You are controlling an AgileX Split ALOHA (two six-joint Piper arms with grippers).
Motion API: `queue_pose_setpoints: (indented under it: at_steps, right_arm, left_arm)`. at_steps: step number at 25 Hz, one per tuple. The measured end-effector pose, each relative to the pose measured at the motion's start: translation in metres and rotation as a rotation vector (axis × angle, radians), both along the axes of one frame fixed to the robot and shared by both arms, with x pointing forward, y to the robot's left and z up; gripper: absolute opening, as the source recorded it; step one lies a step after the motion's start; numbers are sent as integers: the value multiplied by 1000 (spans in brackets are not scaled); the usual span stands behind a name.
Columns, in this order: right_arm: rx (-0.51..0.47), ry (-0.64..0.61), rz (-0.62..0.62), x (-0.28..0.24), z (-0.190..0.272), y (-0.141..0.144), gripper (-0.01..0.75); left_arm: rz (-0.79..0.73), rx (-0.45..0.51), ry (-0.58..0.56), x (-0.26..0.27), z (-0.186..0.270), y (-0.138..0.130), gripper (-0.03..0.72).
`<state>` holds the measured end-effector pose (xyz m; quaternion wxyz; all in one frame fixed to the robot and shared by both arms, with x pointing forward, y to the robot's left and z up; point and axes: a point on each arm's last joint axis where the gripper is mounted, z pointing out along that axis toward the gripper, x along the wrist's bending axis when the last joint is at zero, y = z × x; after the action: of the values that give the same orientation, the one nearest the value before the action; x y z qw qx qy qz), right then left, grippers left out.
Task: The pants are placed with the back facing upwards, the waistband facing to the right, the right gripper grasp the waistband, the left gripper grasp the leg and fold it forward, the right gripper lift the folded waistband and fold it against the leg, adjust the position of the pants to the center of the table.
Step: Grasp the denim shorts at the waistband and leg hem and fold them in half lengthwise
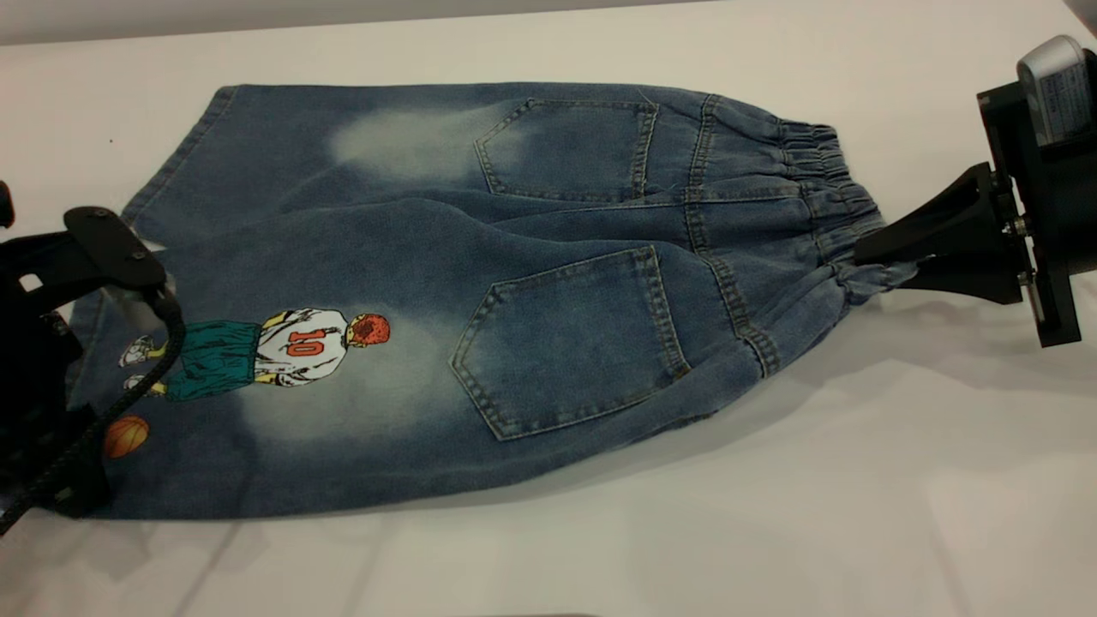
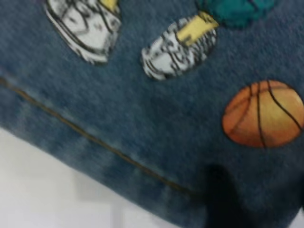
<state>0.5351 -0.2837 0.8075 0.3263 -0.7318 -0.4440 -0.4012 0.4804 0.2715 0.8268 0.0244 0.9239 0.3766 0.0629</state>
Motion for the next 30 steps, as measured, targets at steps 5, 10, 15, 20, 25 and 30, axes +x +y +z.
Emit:
queue_pose_setpoints:
  at_steps: [5, 10, 15, 20, 25, 30]
  right_arm:
    - [26, -14, 6, 0, 2, 1, 36]
    - [43, -26, 11, 0, 4, 2, 36]
    - [49, -24, 6, -1, 4, -4, 36]
    - [38, -19, 48, -3, 16, -6, 36]
    - [11, -81, 85, -2, 44, -7, 37]
    - [25, -6, 89, -25, 52, -1, 37]
  left_arm:
    - [8, -6, -9, 1, -1, 0, 55]
    - [10, -6, -10, 1, 0, 0, 25]
    - [3, -15, -80, 4, 22, -3, 25]
    - [29, -33, -195, 4, 62, -3, 24]
    - [43, -38, -241, -4, 87, -1, 24]
    - [89, -65, -258, -13, 106, -1, 24]
